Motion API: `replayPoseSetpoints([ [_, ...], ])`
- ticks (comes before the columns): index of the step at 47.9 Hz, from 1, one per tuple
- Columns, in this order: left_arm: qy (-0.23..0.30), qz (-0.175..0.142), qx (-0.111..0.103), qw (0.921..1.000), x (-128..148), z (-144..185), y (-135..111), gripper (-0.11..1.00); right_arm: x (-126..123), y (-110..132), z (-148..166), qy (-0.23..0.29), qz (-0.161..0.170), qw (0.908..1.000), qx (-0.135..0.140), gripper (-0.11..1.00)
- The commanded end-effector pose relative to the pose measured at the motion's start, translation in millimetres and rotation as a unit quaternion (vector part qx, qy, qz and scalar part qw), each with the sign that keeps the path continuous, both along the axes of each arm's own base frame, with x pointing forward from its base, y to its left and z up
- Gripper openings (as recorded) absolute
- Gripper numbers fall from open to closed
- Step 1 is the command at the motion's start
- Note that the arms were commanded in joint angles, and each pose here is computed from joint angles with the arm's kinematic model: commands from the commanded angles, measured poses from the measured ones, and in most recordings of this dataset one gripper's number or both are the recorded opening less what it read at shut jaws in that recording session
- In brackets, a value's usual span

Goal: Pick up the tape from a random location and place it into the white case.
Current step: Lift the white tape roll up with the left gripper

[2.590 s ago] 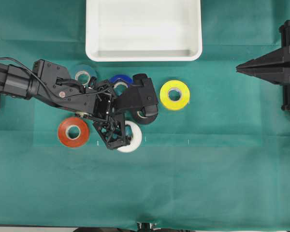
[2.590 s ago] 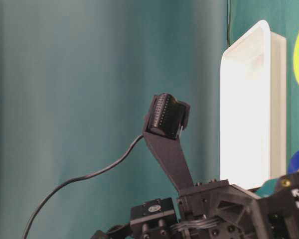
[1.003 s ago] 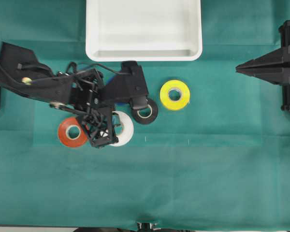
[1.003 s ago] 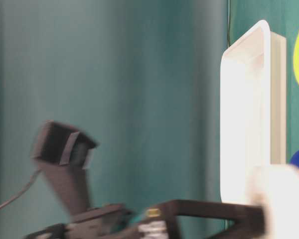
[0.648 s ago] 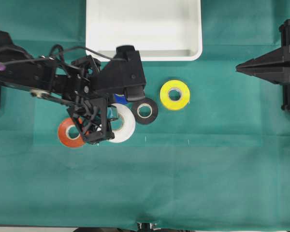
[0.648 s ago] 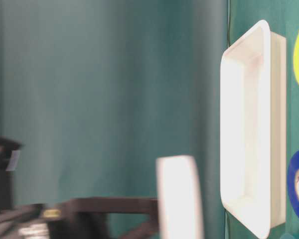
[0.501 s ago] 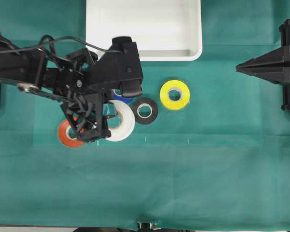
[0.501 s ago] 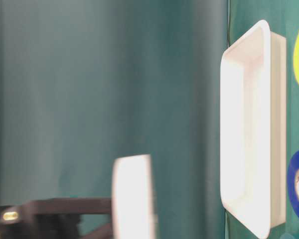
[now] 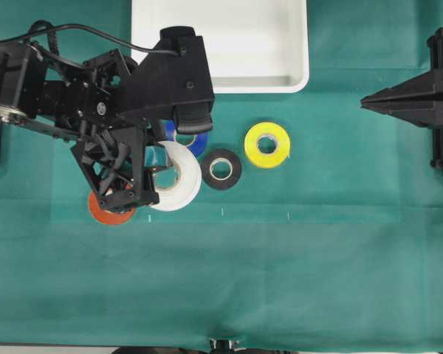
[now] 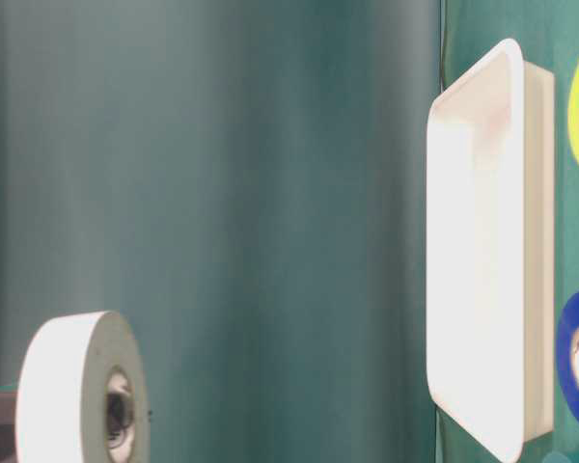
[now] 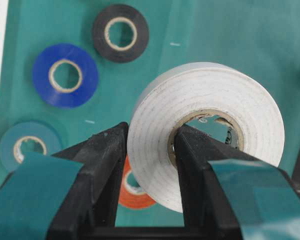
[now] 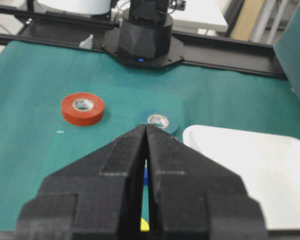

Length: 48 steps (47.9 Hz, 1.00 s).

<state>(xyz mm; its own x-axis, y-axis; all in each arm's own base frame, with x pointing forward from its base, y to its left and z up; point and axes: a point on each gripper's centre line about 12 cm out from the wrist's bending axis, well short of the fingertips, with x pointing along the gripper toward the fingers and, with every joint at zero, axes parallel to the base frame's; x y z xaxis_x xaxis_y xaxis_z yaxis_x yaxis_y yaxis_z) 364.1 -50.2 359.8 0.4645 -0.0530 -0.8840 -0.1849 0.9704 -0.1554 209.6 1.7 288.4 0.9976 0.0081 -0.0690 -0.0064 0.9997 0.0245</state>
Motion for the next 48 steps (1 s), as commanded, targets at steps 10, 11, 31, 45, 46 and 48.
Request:
replayPoseSetpoints([
  [10, -0.023, -0.006, 0.004, 0.9997, -5.9, 16.5, 1.5, 0.27, 2.8, 0.4, 10.6, -0.013, 0.001, 0.9999, -0.001, 0.00],
  [11, -0.023, -0.006, 0.004, 0.9997, -5.9, 16.5, 2.1, 0.27, 2.8, 0.4, 10.6, -0.013, 0.001, 0.9999, -0.001, 0.00],
  [31, -0.022, -0.006, 0.004, 0.9997, -5.9, 16.0, 2.1, 0.27, 2.9, 0.4, 11.3, -0.014, 0.001, 0.9999, -0.001, 0.00],
  [45, -0.022, 0.000, 0.005, 0.9997, -6.2, 16.0, 7.7, 0.27, 2.9, 0.4, 11.3, -0.014, 0.001, 0.9999, -0.001, 0.00],
  [46, -0.022, 0.003, 0.006, 0.9997, -6.0, 16.0, 9.5, 0.27, 3.2, 0.1, 11.0, -0.013, 0.000, 0.9999, -0.001, 0.00],
  [48, -0.021, 0.006, 0.006, 0.9997, -6.3, 15.9, 12.7, 0.27, 2.8, 0.4, 10.6, -0.013, 0.001, 0.9999, -0.001, 0.00],
])
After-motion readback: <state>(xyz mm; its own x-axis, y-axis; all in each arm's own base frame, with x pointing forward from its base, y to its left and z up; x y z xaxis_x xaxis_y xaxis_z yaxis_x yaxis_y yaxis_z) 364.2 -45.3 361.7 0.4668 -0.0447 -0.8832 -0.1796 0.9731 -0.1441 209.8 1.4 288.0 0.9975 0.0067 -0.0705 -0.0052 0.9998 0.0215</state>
